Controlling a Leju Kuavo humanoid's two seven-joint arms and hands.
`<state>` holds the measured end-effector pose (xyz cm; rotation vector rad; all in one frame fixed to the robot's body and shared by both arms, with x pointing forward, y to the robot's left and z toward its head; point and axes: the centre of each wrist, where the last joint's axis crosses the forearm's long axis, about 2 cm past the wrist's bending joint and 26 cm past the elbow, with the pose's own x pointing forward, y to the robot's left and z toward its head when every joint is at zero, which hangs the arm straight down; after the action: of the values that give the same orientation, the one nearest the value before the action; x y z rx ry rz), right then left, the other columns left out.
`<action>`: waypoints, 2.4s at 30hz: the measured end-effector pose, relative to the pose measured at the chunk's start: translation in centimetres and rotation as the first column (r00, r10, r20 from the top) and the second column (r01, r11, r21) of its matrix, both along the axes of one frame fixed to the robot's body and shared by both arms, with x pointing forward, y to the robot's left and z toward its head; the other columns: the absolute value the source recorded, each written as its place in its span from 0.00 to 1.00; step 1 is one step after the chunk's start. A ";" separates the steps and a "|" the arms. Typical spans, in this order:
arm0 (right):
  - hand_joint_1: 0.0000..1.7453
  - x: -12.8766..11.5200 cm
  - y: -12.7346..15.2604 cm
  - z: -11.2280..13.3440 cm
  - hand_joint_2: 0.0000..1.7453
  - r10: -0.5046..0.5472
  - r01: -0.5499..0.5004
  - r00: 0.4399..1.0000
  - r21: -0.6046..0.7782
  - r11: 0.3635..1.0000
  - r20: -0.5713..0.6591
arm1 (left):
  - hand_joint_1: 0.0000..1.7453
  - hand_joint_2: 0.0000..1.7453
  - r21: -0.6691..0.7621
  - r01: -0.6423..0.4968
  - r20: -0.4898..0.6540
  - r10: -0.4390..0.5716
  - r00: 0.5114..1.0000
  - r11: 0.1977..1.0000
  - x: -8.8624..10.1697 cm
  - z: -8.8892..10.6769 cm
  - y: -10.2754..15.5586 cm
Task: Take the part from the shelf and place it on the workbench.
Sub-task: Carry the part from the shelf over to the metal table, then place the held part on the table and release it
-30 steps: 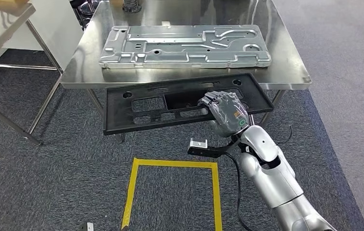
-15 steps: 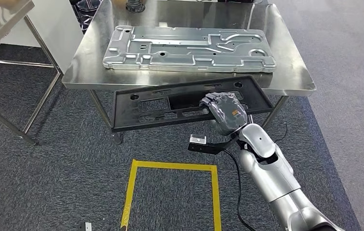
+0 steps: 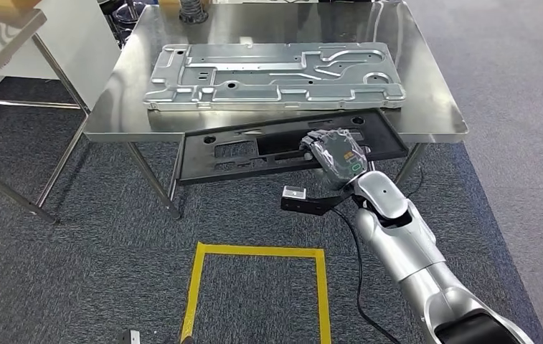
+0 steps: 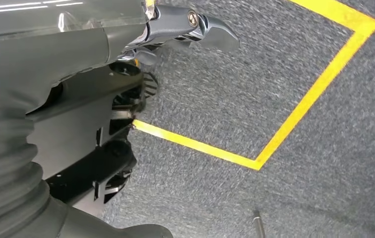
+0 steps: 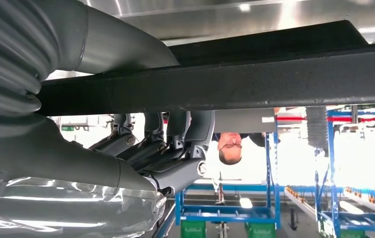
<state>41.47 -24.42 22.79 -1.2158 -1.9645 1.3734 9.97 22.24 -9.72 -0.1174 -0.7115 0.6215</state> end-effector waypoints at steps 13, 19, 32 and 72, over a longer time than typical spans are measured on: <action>1.00 1.2 0.3 0.7 1.00 -0.010 0.010 1.000 0.002 1.000 -0.015 | 0.00 1.00 0.004 -0.001 -0.009 0.002 1.000 1.000 0.0 0.0 0.0; 1.00 1.1 0.0 -0.1 1.00 -0.018 0.018 0.999 0.006 1.000 -0.026 | 0.00 1.00 0.005 0.000 -0.008 0.000 1.000 1.000 0.0 0.0 0.0; 1.00 0.5 -0.8 -1.3 1.00 -0.037 0.038 0.998 0.010 0.999 -0.046 | 0.00 1.00 0.004 0.007 -0.004 -0.007 1.000 1.000 -0.1 0.0 0.0; 1.00 0.7 -1.1 -1.2 1.00 -0.047 0.047 0.998 0.012 0.999 -0.036 | 0.00 1.00 0.005 0.006 -0.008 -0.006 1.000 1.000 0.0 0.0 -0.2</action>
<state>42.17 -25.53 21.61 -1.2161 -1.9055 1.3485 9.94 22.04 -9.70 -0.1130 -0.7050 0.6139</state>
